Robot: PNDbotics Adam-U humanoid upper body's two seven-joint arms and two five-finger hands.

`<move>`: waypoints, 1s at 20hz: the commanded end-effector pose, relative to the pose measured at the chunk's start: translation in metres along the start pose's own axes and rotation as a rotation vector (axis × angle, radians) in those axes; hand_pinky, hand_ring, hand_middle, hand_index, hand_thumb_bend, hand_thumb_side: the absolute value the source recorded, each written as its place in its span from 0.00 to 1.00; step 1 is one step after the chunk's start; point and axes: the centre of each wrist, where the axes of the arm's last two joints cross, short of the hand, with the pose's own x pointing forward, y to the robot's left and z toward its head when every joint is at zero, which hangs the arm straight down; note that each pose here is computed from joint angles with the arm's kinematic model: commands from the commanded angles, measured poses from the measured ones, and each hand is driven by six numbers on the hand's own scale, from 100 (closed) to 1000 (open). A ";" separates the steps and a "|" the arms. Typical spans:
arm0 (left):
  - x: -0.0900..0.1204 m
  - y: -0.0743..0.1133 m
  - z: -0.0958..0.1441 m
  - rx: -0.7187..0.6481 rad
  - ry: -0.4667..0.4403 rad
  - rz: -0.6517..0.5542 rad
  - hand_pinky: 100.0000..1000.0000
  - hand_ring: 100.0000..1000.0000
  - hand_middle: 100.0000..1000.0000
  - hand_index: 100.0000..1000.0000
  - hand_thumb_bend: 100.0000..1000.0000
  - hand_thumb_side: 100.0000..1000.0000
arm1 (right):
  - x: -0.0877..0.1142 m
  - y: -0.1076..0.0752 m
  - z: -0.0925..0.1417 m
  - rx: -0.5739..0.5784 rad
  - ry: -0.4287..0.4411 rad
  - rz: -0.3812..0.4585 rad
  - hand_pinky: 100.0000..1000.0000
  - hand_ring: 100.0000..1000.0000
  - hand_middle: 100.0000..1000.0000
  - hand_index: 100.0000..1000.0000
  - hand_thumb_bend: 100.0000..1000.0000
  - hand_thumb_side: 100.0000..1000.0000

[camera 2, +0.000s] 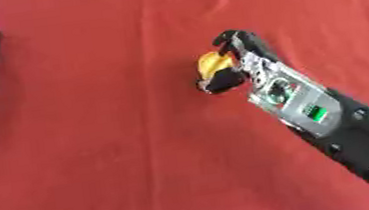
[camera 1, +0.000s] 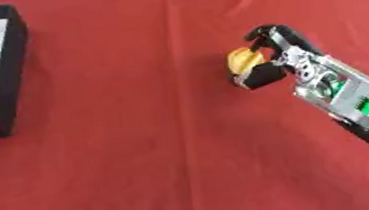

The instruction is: Pick up the objects with one hand, pass them to the other hand, and then place them into the box on the other side of the table.

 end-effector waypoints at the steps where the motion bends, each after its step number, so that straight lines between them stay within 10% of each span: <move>1: 0.009 0.006 -0.002 0.016 -0.038 -0.009 0.75 0.72 0.70 0.81 0.00 0.72 | 0.000 -0.001 -0.001 -0.129 0.107 0.036 0.75 0.87 0.65 0.79 0.48 0.04; 20: 0.005 0.007 0.000 0.021 -0.022 -0.023 0.75 0.72 0.70 0.81 0.00 0.72 | 0.030 -0.019 0.029 -0.310 -0.058 0.016 0.72 0.87 0.63 0.79 0.47 0.00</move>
